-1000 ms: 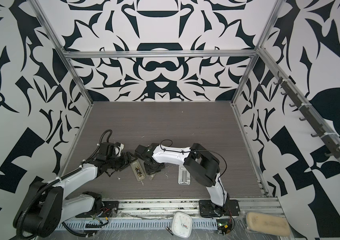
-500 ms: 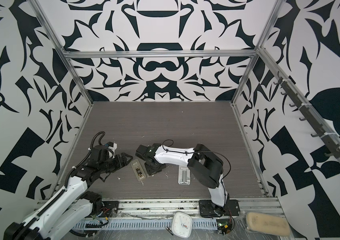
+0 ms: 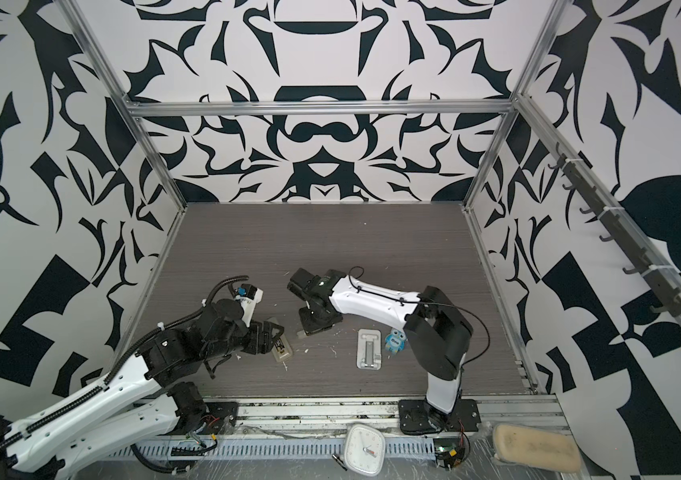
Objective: Load the batteries into the remote control
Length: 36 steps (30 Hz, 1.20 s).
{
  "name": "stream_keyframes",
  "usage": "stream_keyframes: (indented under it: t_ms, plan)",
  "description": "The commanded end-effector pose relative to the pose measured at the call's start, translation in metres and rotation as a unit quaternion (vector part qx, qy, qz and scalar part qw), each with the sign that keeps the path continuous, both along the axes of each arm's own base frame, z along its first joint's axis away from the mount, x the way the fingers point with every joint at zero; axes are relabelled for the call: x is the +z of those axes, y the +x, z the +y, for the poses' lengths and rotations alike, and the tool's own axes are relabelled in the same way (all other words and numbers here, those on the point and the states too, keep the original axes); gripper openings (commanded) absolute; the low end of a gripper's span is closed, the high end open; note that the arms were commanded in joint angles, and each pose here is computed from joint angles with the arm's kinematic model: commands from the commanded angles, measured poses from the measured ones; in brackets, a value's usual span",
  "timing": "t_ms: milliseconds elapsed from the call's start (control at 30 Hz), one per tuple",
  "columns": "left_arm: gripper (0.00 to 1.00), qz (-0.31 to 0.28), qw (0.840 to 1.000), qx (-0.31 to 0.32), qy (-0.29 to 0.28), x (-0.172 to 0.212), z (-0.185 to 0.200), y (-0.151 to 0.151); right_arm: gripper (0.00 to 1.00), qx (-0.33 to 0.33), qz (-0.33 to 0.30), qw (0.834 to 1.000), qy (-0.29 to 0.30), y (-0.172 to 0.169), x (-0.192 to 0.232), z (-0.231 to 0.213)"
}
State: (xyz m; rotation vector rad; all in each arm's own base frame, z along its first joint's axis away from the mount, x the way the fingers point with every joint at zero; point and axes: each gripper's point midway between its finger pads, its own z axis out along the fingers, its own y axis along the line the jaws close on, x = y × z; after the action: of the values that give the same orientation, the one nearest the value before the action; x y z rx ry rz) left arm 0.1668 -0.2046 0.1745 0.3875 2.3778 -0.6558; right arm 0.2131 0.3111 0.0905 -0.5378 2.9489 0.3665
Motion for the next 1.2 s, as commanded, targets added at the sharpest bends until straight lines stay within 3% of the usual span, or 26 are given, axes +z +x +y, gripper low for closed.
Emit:
stream_keyframes:
  t_ms: [0,367,500,633,733,867,1167]
  plan:
    - [0.76,-0.080,0.994,-0.032,0.073,0.029,0.002,0.008,0.00,-0.002,0.009,0.999,0.047,-0.007,0.037,-0.014]
    - [0.77,-0.211,0.936,-0.174,0.220,0.074,-0.044,0.013,0.00,-0.047,0.016,0.989,0.142,0.018,0.100,-0.041]
    - [0.77,-0.257,0.897,-0.213,0.288,0.075,-0.055,0.013,0.00,-0.056,0.023,0.987,0.150,0.023,0.106,-0.049]
    - [0.77,-0.310,0.846,-0.245,0.359,0.074,-0.063,0.009,0.00,-0.062,0.023,0.984,0.165,0.027,0.116,-0.050]
    - [0.76,-0.337,0.818,-0.259,0.387,0.074,-0.068,0.007,0.00,-0.064,0.025,0.982,0.174,0.028,0.122,-0.050]
    - [0.75,-0.354,0.804,-0.272,0.392,0.075,-0.073,0.006,0.00,-0.066,0.025,0.980,0.186,0.029,0.129,-0.048]
    - [0.69,-0.359,0.791,-0.303,0.392,0.069,-0.086,0.003,0.00,-0.065,0.032,0.977,0.198,0.025,0.139,-0.045]
